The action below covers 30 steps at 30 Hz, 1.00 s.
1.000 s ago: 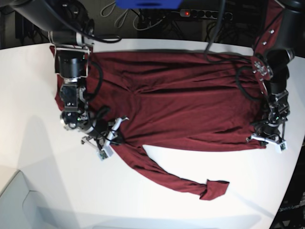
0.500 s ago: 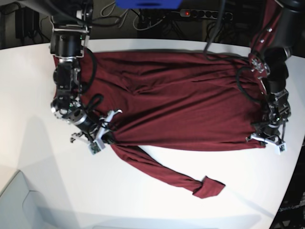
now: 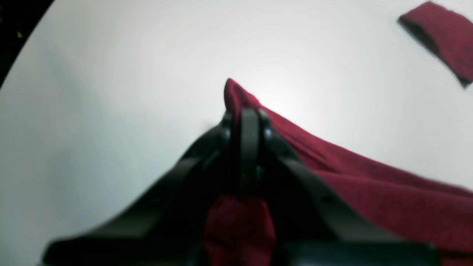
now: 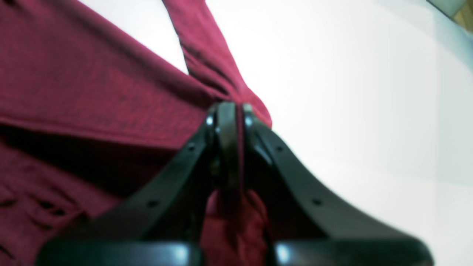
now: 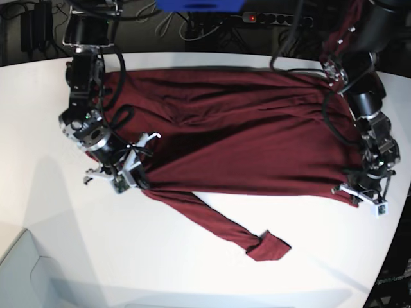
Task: Layout the t-shirt on the table in an organized manner, then fold the t-shirt properly
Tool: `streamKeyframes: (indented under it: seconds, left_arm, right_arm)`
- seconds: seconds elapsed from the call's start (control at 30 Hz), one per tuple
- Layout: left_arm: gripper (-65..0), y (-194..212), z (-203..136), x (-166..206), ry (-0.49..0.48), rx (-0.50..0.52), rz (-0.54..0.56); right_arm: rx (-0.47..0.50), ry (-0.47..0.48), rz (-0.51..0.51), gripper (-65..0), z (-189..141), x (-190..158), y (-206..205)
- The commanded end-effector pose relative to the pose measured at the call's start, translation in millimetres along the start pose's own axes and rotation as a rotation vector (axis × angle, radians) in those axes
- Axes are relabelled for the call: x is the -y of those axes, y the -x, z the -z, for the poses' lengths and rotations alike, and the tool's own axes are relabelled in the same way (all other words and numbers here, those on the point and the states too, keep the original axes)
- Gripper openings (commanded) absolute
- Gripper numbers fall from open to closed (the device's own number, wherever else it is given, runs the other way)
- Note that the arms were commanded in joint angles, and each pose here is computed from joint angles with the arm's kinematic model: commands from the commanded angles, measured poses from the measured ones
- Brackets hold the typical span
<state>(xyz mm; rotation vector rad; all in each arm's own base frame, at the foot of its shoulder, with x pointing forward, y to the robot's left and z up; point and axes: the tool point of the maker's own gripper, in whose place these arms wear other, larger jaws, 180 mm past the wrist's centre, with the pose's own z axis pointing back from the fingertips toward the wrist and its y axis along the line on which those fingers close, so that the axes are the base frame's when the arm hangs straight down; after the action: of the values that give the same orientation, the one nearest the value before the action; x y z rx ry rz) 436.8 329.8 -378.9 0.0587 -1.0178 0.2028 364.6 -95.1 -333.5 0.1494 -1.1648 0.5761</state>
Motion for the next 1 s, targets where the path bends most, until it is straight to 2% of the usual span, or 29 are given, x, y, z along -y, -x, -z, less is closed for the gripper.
streamKeyframes:
  seconds: [0.0,0.17,0.37,0.7,0.83,0.97]
  left_arm:
    - [-64.6,-35,-5,-4,-0.01,0.088,0.014]
    - [-64.6,-42,-20,-8,-0.035,0.116,0.055]
    - [-64.6,-35,-30,-16,-0.059,0.099,0.085]
    - [-64.6,-19,-51,-25,-0.088,0.098,0.138]
    - [-64.6,-13,-60,-31,-0.114,0.11,0.107]
    - [-64.6,-6,-71,-36,-0.137,0.119,0.082]
  right_arm:
    - [0.08,0.019,-0.012,-65.0,-4,6,-24]
    - [0.094,0.026,-0.03,-65.0,-16,1,-27]
    - [0.097,0.028,-0.046,-65.0,-33,-8,-26]
    - [0.06,0.012,-0.046,-65.0,-62,-31,-9]
    - [0.092,-0.013,0.008,-65.0,-73,-42,-12]
    - [0.082,-0.031,0.037,-65.0,-80,-50,-5]
